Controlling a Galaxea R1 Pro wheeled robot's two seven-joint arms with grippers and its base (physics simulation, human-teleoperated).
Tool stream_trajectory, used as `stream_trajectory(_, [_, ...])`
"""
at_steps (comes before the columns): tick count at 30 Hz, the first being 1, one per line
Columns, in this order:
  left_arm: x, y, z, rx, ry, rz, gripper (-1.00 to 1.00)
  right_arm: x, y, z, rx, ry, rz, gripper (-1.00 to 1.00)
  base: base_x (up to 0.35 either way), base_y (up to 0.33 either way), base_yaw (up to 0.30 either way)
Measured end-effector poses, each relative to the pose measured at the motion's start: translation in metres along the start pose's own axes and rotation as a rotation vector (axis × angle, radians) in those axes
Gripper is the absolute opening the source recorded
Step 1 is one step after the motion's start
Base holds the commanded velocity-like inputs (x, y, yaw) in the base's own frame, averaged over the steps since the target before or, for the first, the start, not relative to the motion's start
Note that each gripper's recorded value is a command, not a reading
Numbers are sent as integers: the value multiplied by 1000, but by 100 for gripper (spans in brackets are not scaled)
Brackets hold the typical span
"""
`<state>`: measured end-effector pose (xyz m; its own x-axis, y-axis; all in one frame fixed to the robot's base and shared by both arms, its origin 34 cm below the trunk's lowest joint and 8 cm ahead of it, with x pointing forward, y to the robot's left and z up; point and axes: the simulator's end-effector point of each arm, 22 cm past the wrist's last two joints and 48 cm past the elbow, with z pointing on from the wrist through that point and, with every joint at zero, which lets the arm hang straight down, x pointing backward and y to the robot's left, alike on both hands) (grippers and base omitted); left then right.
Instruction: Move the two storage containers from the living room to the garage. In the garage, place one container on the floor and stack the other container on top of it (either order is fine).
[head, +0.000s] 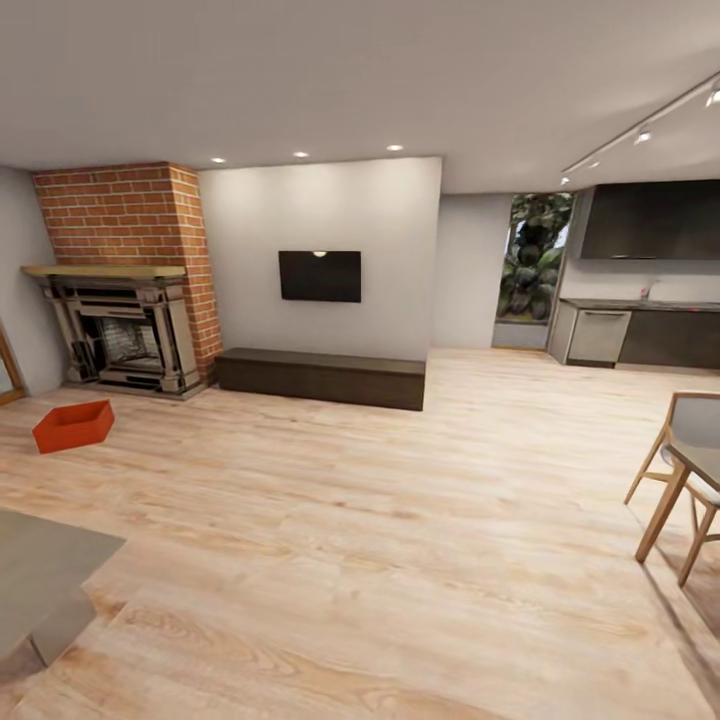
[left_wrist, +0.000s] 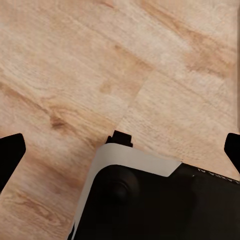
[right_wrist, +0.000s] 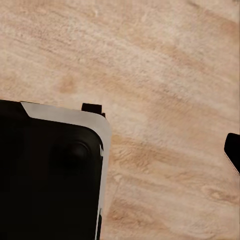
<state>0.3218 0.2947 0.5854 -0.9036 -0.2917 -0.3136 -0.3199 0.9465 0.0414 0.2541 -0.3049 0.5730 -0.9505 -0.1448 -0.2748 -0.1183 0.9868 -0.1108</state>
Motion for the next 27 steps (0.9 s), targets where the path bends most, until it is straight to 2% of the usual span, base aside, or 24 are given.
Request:
stream_trajectory(9, [-1, 0, 0, 0, -2, -1, 100, 0, 0, 0, 1, 1, 10, 100, 292, 0, 0])
stream_trajectory(14, [-1, 0, 0, -1, -4, -1, 100, -1, 1, 0, 1, -4, 17, 100, 107, 0, 21])
stream_trajectory(23, [-1, 0, 0, 0, -4, 0, 100, -1, 0, 0, 2, -1, 19, 100, 6, 0, 236])
stream_trajectory(27, [-1, 0, 0, 0, -3, 0, 100, 0, 0, 0, 2, 0, 18, 100, 213, 0, 263])
